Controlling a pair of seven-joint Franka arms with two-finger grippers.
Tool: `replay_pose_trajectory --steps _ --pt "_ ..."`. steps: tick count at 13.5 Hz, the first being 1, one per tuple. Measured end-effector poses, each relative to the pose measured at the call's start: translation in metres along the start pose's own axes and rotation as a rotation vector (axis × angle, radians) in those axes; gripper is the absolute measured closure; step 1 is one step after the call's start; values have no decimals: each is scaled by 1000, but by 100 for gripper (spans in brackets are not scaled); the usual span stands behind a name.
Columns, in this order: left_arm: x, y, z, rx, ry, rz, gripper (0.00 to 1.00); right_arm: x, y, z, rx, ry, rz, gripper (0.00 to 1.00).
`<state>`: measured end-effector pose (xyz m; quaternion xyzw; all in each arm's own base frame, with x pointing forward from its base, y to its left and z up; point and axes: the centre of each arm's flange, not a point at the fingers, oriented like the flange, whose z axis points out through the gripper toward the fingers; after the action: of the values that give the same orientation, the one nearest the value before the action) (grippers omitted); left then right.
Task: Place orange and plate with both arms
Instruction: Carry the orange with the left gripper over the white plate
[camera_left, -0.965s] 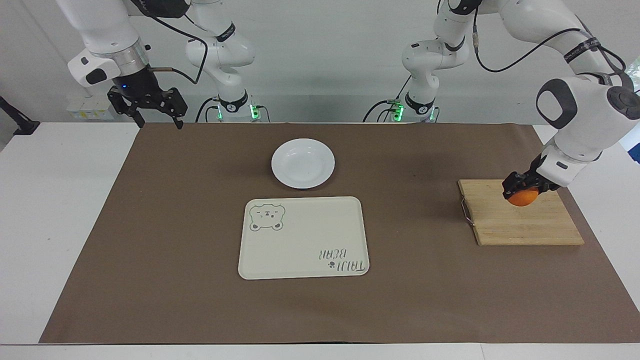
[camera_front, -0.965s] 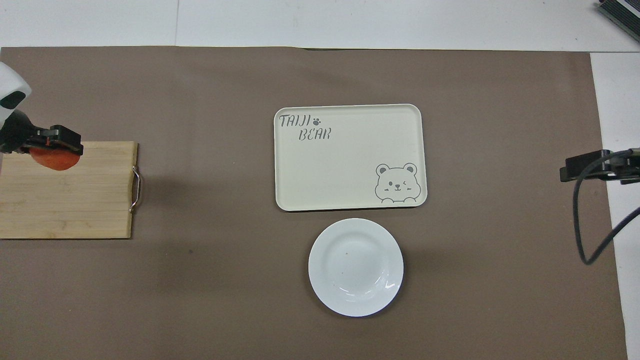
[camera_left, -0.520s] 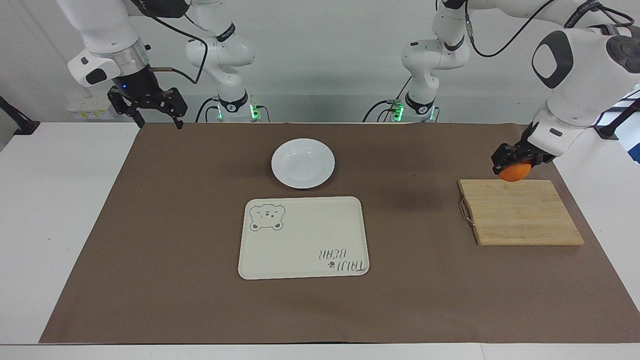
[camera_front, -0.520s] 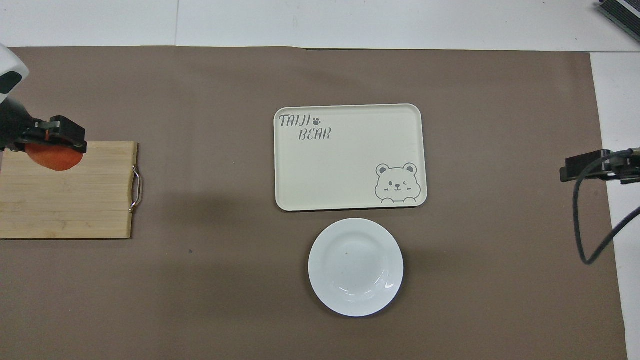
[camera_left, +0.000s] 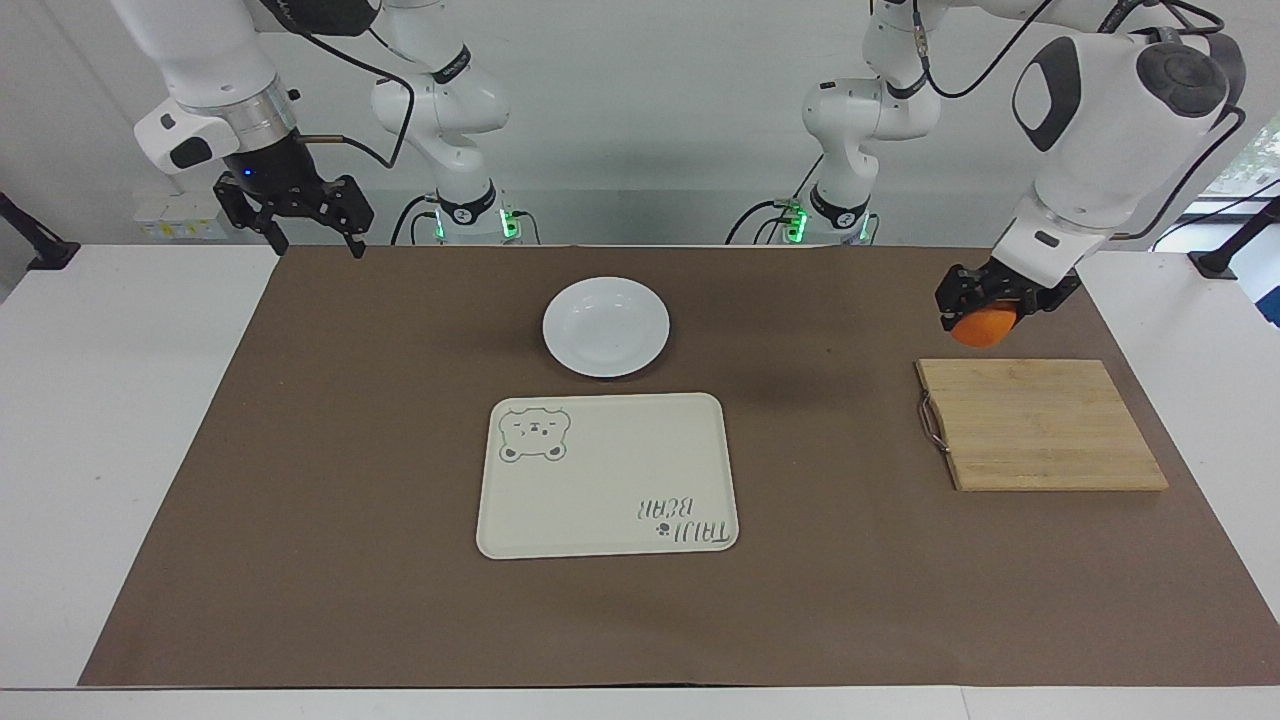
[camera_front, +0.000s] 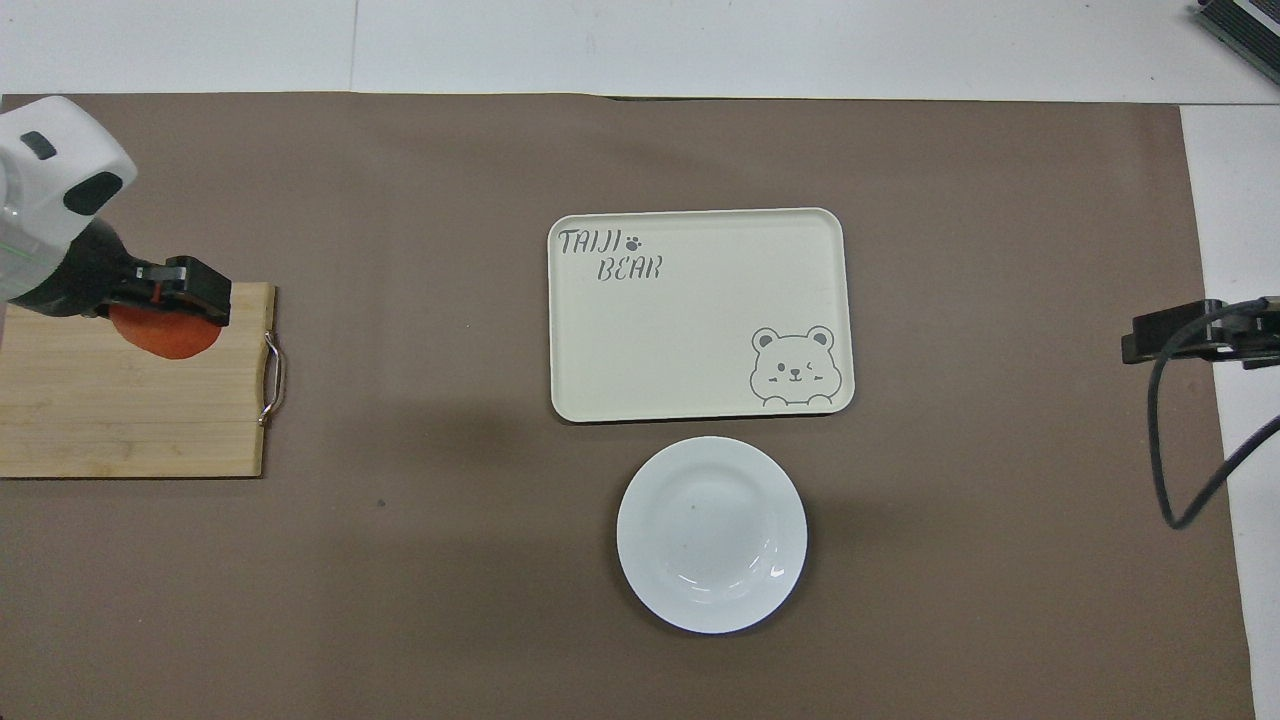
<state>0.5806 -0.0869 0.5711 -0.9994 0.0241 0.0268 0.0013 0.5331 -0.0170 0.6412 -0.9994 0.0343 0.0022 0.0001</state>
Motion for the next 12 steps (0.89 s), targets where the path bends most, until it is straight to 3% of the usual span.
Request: replay_pose_trajectory --steps 7,12 --pt "-36 171 32 0 33 -91 22 1 0 -1 0 10 -5 0" --pt "-101 296 107 -15 52 -215 22 1 0 1 1 8 -4 0"
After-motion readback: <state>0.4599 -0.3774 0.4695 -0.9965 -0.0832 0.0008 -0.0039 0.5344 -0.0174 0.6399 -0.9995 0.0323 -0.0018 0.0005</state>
